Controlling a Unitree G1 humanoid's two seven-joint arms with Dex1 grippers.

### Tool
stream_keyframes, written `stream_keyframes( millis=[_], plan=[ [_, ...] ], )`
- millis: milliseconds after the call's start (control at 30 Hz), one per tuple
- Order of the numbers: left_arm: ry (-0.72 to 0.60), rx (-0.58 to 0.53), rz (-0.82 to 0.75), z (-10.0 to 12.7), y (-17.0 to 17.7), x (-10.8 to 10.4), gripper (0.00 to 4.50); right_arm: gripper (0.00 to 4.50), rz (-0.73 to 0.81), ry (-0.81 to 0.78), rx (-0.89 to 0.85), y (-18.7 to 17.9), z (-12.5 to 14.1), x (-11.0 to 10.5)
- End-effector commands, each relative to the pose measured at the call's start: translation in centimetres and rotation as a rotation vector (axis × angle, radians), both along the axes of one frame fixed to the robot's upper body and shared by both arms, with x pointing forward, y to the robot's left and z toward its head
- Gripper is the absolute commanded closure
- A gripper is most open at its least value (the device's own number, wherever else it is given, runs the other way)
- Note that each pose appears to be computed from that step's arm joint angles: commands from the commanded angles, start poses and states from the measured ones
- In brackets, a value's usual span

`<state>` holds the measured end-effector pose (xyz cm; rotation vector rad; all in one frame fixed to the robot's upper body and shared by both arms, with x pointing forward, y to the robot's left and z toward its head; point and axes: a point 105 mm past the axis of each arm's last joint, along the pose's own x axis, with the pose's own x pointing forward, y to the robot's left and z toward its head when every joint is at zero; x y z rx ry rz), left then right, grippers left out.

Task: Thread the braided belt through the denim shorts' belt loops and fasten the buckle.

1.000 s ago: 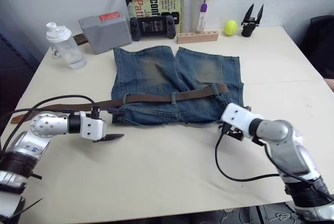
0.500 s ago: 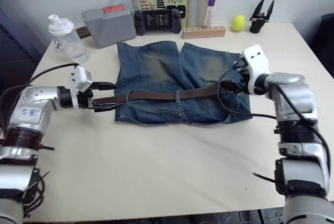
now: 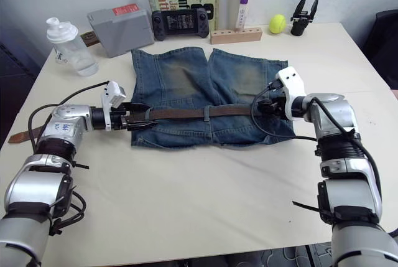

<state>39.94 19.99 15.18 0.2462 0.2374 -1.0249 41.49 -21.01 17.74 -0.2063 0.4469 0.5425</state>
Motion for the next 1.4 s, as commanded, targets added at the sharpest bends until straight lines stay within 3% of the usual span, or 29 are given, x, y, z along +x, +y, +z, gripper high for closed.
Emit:
stream_keyframes(
  millis=[33, 300, 667, 767, 967, 1400],
  plan=[
    [-0.054, 0.017, -0.001, 2.2, 0.1, 0.6, 0.24, 4.08, 0.014, 0.019, 0.040, -0.1, -0.2, -0.4],
    [-0.032, 0.056, 0.012, 2.8, -0.6, 1.5, 0.24, 4.24, 0.034, -0.002, 0.075, 0.8, 0.1, -0.7],
    [0.097, 0.112, 0.103, -0.3, -0.1, 1.7, 0.24, 4.24, 0.038, -0.032, 0.082, 1.6, 0.3, -1.5],
    [0.100, 0.121, 0.088, -0.5, 0.2, 1.4, 0.92, 4.24, 0.028, -0.038, 0.082, 1.6, 0.3, -1.5],
    [0.109, 0.139, 0.030, -0.6, 0.1, 0.8, 3.25, 4.24, 0.022, -0.046, 0.076, 1.6, 0.3, -1.5],
    [0.044, 0.166, 0.029, 0.0, 0.5, 1.0, 3.32, 4.24, 0.019, -0.079, 0.082, 1.6, 1.0, -1.2]
  ],
)
